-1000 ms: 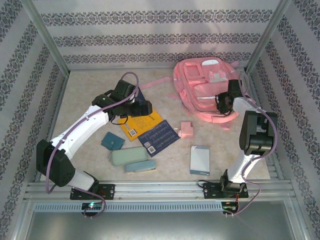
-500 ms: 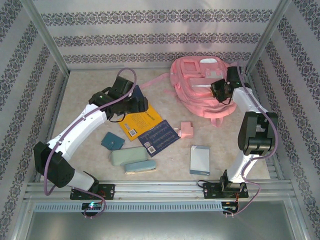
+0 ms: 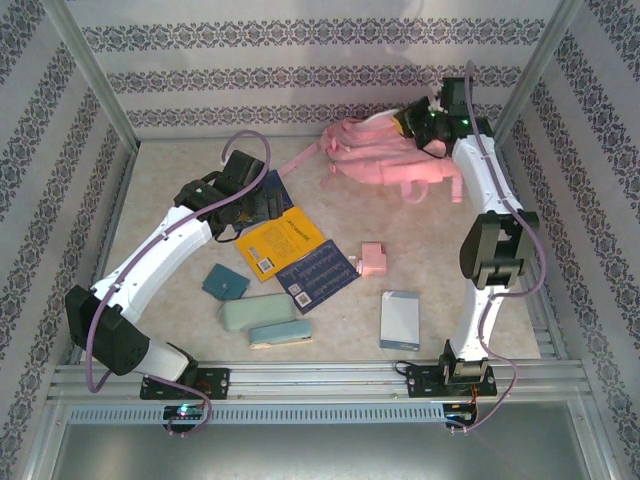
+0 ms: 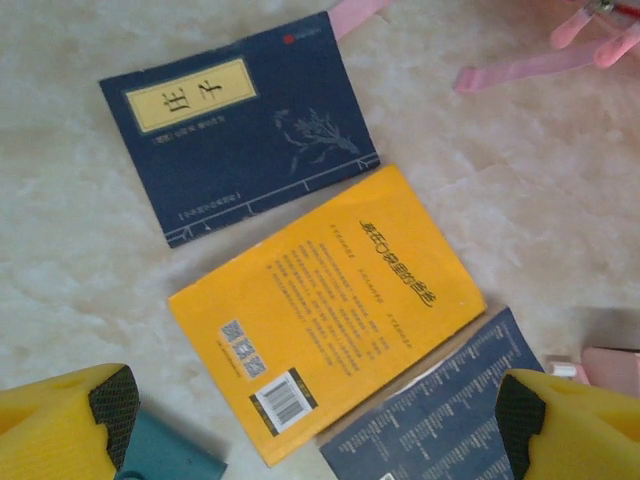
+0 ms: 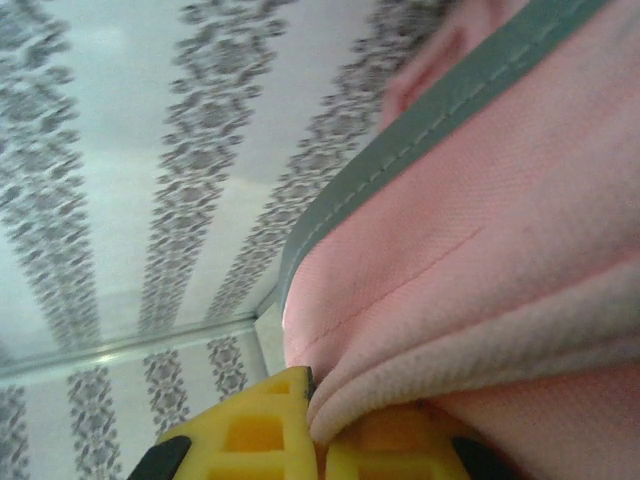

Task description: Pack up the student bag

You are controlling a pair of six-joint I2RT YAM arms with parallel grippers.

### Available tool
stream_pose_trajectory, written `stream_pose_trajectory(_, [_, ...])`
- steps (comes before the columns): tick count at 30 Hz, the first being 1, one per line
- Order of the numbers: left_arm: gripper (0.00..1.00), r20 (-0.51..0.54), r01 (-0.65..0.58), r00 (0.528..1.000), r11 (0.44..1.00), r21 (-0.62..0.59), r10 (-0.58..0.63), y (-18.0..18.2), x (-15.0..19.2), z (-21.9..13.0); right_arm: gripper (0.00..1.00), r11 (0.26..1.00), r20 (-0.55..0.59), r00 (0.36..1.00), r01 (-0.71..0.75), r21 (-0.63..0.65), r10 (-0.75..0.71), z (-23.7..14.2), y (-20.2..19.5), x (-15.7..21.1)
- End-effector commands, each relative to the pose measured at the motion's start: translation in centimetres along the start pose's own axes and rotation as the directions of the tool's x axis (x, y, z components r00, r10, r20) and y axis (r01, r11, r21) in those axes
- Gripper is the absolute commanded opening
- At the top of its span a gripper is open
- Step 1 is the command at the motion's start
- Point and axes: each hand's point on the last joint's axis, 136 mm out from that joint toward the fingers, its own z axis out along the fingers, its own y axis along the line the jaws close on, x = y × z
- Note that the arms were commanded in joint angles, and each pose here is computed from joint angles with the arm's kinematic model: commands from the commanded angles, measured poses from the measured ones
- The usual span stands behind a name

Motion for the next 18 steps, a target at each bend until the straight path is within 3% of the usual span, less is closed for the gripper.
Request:
stream_pose_trajectory(1, [0.93,0.055,-0.029,0.998,0.997,-0.073,0.033,1.5,-1.4,-1.7,0.00,0.929,-0.128,0.954,0.223,-0.297,-0.270,0.1,9.5,5.3])
stream_pose_trajectory(8, [0.94,0.072,-0.031,0.997,0.993,-0.110,0.039,2.4,-1.5,-2.0,0.00,0.905,-0.142,0.945,0.227,-0.359,-0.293,1.2,13.3,6.5])
stream_pose_trajectory(12, [0.94,0.090,-0.040,0.995,0.989,-0.144,0.054,3.1,-1.8,-2.5,0.00,0.867,-0.175,0.903,0.302,-0.396,-0.394,0.4,14.5,7.9])
stream_pose_trajectory(15, [0.93,0.091,-0.046,0.994,0.988,-0.145,0.059,3.1,-1.9,-2.5,0.00,0.838,-0.195,0.852,0.392,-0.380,-0.486,-1.0,13.6,9.2])
stream_pose_trajectory(18, [0.93,0.088,-0.055,0.994,0.990,-0.126,0.067,2.8,-1.9,-2.4,0.00,0.846,-0.227,0.822,0.463,-0.266,-0.521,-2.0,10.6,10.1])
